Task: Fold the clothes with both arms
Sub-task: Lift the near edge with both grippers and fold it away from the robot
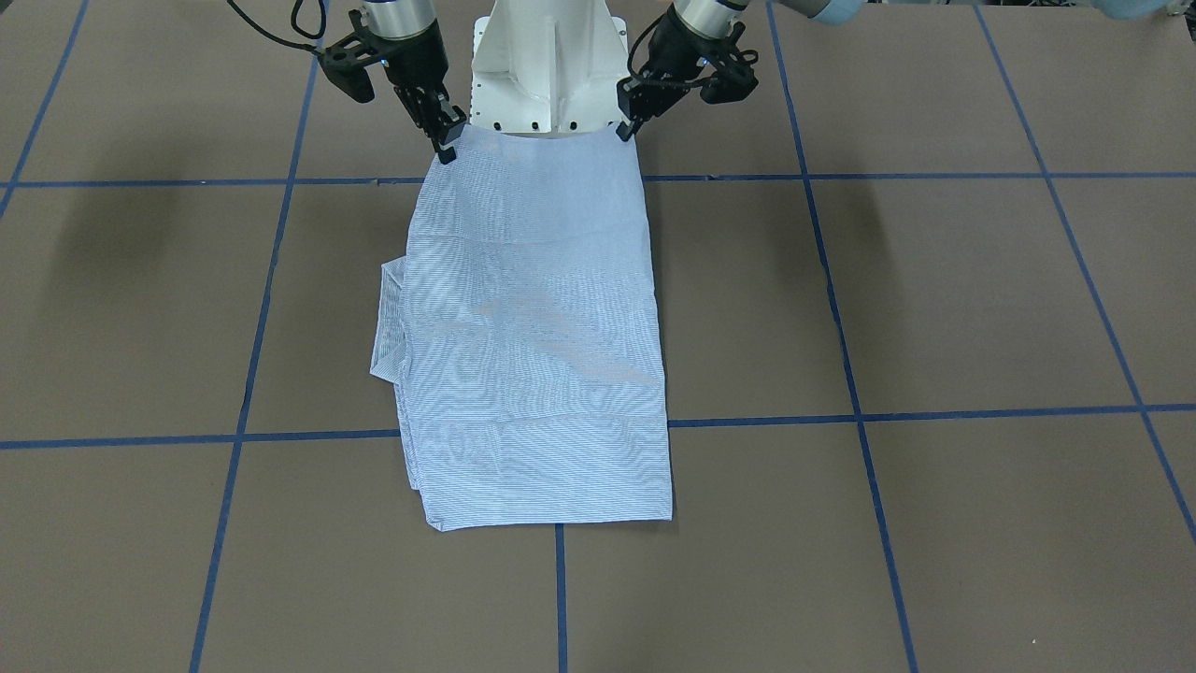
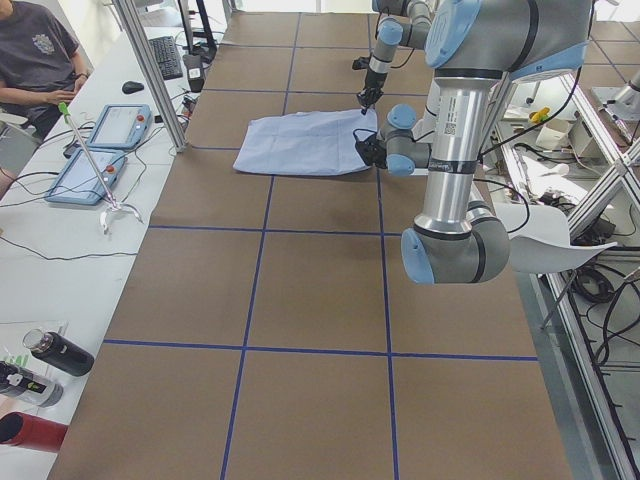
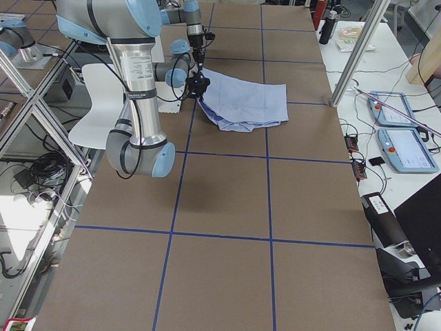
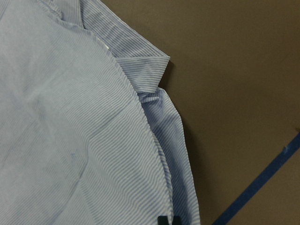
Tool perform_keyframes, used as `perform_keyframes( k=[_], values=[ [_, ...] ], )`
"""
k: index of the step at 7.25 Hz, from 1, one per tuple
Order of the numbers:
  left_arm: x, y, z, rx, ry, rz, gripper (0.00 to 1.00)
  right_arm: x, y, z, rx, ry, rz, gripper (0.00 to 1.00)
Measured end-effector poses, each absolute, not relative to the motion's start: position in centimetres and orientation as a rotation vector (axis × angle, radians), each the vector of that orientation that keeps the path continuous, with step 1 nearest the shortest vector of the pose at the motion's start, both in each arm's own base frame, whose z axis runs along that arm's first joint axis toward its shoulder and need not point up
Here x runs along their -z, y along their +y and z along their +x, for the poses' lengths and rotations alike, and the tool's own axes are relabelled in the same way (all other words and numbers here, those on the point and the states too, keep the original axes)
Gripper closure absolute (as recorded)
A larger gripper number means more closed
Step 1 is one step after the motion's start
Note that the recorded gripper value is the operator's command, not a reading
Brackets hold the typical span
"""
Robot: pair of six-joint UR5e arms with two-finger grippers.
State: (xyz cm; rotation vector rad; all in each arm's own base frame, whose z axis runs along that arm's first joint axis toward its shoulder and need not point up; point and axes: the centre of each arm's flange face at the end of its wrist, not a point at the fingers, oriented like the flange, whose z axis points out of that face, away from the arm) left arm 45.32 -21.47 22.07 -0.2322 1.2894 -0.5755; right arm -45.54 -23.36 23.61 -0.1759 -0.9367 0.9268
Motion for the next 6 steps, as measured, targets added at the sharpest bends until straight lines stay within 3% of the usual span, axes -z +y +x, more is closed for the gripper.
perform_keyframes(
  k=[2, 6],
  values=[
    [-18.9, -27.4, 40.7, 0.602, 1.34, -0.215, 1.0, -21.6, -28.5, -41.8, -0.974, -0.983, -0.164, 1.0],
    [-19.3, -44.1, 40.8, 0.673, 1.279, -0.075, 1.0, -18.8, -45.5, -41.6, -0.985, -0.95, -0.138, 1.0]
  ],
)
